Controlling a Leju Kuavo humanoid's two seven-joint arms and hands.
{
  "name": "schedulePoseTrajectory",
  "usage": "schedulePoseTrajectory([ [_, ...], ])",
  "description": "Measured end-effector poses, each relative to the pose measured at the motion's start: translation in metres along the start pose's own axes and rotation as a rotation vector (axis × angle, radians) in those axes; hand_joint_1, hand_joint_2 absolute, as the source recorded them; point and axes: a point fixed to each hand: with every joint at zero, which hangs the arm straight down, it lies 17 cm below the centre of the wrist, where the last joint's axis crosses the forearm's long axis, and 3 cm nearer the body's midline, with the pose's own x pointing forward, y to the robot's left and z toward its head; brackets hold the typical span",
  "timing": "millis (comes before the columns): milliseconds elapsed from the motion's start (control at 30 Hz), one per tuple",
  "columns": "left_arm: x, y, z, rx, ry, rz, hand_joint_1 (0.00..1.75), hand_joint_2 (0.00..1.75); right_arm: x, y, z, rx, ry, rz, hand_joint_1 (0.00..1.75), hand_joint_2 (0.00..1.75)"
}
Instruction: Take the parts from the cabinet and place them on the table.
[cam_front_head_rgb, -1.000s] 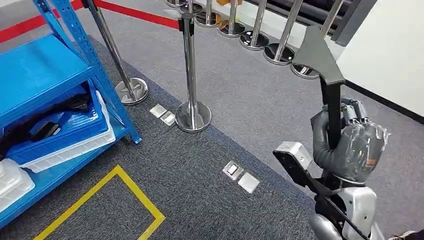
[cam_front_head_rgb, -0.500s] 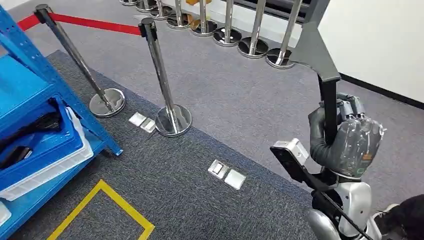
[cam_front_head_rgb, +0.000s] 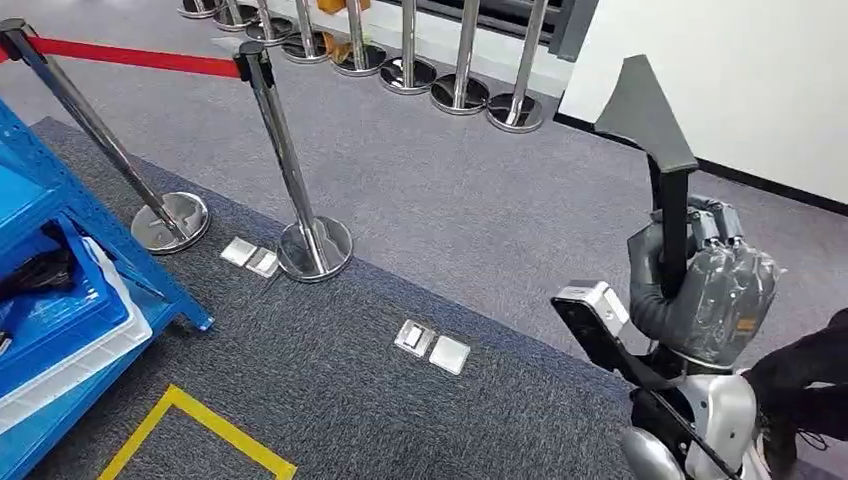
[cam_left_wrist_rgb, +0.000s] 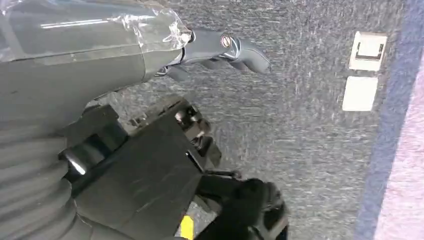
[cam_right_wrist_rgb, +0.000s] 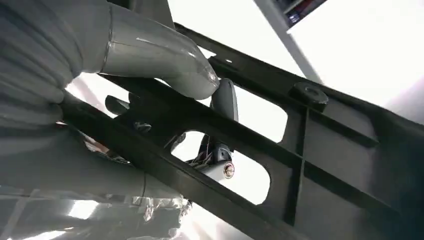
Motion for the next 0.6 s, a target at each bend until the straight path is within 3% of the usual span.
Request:
schedulePoseTrajectory([
  [600, 0.0036, -0.0033, -0.001, -0.018, -0.003, 0.004, 0.0, 1.75, -0.0028, -0.0068, 0.0, -0.025, 0.007, 0.008, 1.75, 1.75],
])
